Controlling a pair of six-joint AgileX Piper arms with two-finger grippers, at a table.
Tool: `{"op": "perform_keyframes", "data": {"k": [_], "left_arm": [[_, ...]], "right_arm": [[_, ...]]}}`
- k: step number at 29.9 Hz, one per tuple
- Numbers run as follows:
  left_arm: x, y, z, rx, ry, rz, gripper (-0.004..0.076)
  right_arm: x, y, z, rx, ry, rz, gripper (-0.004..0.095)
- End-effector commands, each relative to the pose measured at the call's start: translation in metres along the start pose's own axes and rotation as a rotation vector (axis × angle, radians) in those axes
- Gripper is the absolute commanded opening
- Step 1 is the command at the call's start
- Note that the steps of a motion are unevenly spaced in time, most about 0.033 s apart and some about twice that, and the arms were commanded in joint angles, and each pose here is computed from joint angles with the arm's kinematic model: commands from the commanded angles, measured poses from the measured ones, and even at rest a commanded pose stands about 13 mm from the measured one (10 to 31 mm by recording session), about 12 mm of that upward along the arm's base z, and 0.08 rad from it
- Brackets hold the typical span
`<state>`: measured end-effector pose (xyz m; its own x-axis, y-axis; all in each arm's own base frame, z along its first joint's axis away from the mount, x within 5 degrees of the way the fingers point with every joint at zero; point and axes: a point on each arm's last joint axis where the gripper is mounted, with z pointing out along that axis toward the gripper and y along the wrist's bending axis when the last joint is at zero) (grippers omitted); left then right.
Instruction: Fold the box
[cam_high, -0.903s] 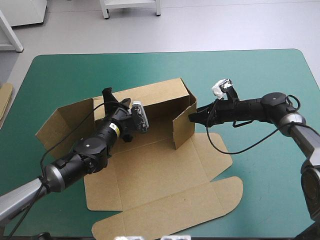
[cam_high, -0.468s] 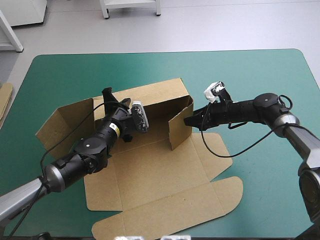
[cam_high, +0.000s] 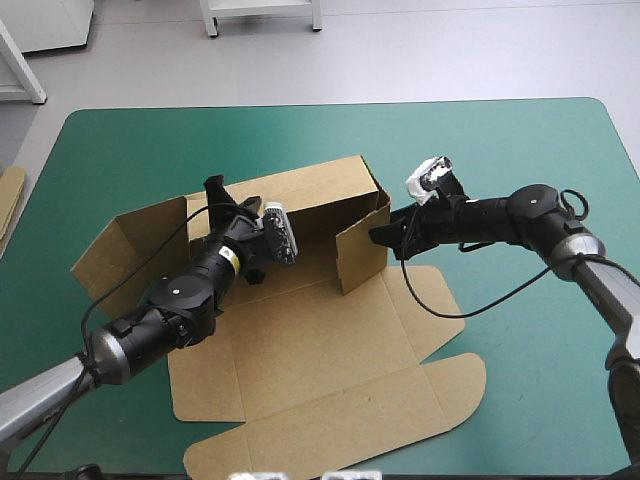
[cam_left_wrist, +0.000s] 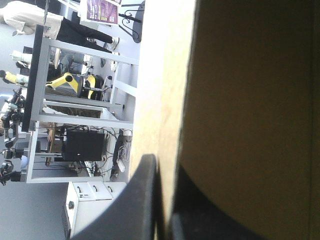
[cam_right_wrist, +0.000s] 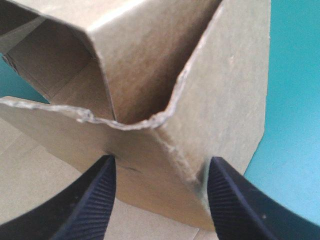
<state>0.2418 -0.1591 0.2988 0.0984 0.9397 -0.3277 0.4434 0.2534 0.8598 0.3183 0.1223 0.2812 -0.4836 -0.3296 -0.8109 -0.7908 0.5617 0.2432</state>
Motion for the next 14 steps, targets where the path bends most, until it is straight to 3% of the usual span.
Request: {"op": "perform_keyframes", "data": {"k": [1,8,14], "left_arm": [[0.005,0.005,-0.004,-0.016,0.048,-0.100,-0.0008],[0.005,0.005,-0.004,-0.018,0.052,-0.100,-0.0009],[0.006,0.005,-0.004,-0.019,0.058,-0.110,-0.0008]], "right_arm": [[-0.021,0.019,-0.005,0.015,-0.074,-0.060,0.0510],[-0.023,0.029,0.009,0.103,-0.044,-0.108,0.0510],[-0.024,0.037,0.016,0.127,-0.040,-0.113,0.0509]]}}
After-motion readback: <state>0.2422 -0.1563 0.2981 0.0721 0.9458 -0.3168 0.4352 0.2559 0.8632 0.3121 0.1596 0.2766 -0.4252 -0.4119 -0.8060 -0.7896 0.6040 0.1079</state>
